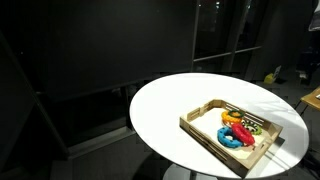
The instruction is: Put the black and white ring in the box.
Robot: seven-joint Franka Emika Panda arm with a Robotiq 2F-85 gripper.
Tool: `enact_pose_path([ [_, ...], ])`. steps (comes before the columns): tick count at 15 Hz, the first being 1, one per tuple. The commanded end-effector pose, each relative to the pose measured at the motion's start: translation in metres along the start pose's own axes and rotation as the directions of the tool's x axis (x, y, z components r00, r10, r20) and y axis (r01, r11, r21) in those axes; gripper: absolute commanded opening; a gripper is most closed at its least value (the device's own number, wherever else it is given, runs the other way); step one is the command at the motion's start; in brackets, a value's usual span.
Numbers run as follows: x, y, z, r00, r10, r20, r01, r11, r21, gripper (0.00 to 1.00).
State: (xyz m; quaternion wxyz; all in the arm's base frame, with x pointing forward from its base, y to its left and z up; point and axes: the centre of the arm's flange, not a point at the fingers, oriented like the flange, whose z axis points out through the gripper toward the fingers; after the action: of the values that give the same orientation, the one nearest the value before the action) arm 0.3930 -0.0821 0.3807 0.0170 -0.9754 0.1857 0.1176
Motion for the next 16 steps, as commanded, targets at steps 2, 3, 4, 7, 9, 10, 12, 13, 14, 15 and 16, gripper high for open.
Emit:
enact_pose_path([
  [2,-0.021,0.018,-0.043,0.994,-0.091,-0.063,0.093,0.995,0.042,1.0],
  [3,-0.025,0.02,-0.051,0.991,-0.108,-0.08,0.112,0.993,0.048,1.0],
  [4,-0.029,0.022,-0.059,0.987,-0.124,-0.103,0.13,0.99,0.053,1.0],
  [7,-0.04,0.026,-0.08,0.972,-0.164,-0.166,0.177,0.982,0.066,1.0],
  [9,-0.046,0.029,-0.091,0.963,-0.18,-0.199,0.198,0.978,0.071,1.0],
  [10,-0.05,0.03,-0.097,0.959,-0.186,-0.214,0.206,0.976,0.076,1.0],
  [12,-0.055,0.031,-0.105,0.951,-0.195,-0.24,0.218,0.973,0.077,1.0],
  [13,-0.057,0.031,-0.108,0.948,-0.196,-0.249,0.222,0.972,0.079,1.0],
  [14,-0.057,0.031,-0.109,0.947,-0.198,-0.254,0.225,0.971,0.082,1.0],
  [15,-0.055,0.032,-0.106,0.949,-0.196,-0.247,0.224,0.97,0.093,1.0],
  [16,-0.052,0.027,-0.101,0.95,-0.178,-0.257,0.2,0.978,0.064,1.0],
])
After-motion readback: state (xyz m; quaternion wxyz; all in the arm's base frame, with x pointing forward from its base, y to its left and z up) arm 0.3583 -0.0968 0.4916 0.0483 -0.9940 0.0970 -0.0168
